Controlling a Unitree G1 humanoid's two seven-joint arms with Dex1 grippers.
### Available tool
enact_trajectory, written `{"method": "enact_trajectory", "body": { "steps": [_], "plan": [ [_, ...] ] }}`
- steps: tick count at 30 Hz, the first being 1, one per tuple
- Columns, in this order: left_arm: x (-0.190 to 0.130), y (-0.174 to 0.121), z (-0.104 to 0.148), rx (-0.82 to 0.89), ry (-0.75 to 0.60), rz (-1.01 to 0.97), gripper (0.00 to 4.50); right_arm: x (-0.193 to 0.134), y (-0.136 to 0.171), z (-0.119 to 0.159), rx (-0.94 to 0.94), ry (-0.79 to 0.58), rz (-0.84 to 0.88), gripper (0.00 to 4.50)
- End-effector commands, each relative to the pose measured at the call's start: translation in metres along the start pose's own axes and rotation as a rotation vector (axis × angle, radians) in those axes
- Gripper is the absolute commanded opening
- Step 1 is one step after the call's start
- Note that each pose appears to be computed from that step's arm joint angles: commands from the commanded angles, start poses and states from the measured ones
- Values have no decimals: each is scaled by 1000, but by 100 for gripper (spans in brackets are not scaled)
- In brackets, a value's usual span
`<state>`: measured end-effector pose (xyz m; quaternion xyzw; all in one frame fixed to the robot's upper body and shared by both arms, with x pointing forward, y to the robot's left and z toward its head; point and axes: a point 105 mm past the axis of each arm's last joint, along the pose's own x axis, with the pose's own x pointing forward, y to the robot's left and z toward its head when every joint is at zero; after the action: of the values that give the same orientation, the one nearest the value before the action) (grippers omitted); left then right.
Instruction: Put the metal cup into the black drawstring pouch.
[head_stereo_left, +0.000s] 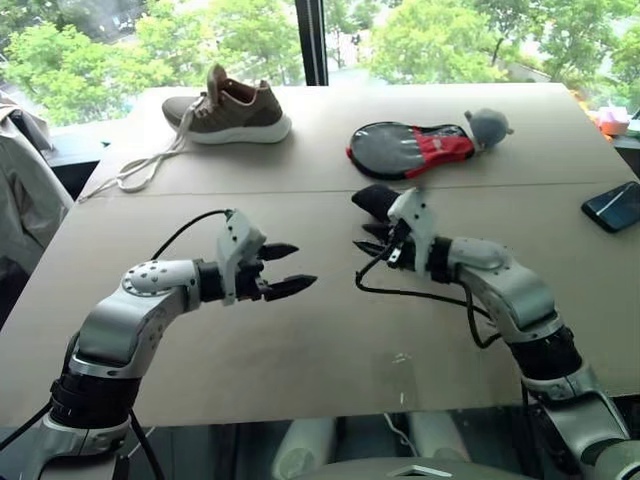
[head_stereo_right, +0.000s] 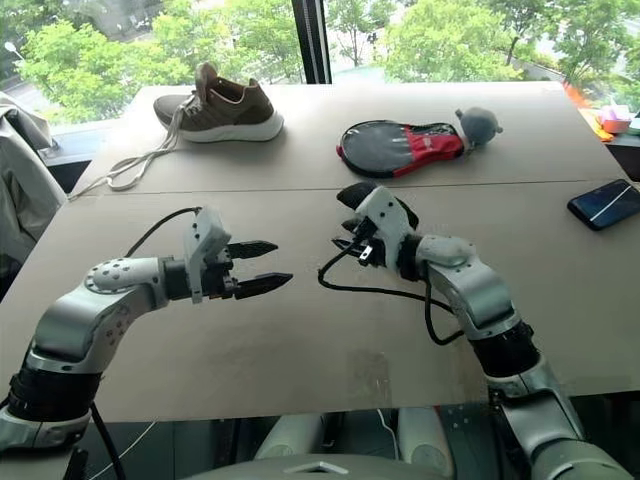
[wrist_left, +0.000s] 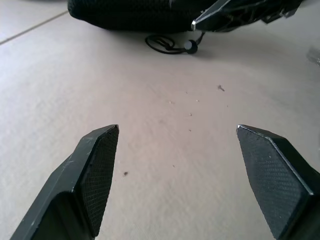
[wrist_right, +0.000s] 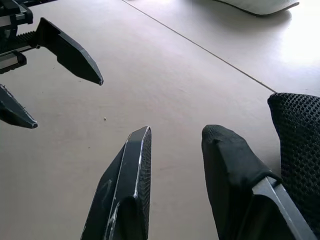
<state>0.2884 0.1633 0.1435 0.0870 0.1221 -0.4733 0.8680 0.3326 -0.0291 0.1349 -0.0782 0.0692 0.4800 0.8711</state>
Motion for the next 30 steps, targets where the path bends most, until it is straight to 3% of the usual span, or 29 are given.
{"method": "enact_trajectory", "body": {
  "steps": [1,12,19,30],
  "plan": [
    [-6,-1,21,56,-72,25,385,-4,-28,-13,6,61,-125,161],
    [-15,-22,33,85,-115,-39,385,-24,-44,-13,-123,144,-156,161],
    [-13,-27,33,104,-107,-58,385,-34,-48,0,-65,97,-199,161],
    [-9,-29,37,112,-109,-82,385,-41,-43,-16,-33,146,-211,161]
  ]
}}
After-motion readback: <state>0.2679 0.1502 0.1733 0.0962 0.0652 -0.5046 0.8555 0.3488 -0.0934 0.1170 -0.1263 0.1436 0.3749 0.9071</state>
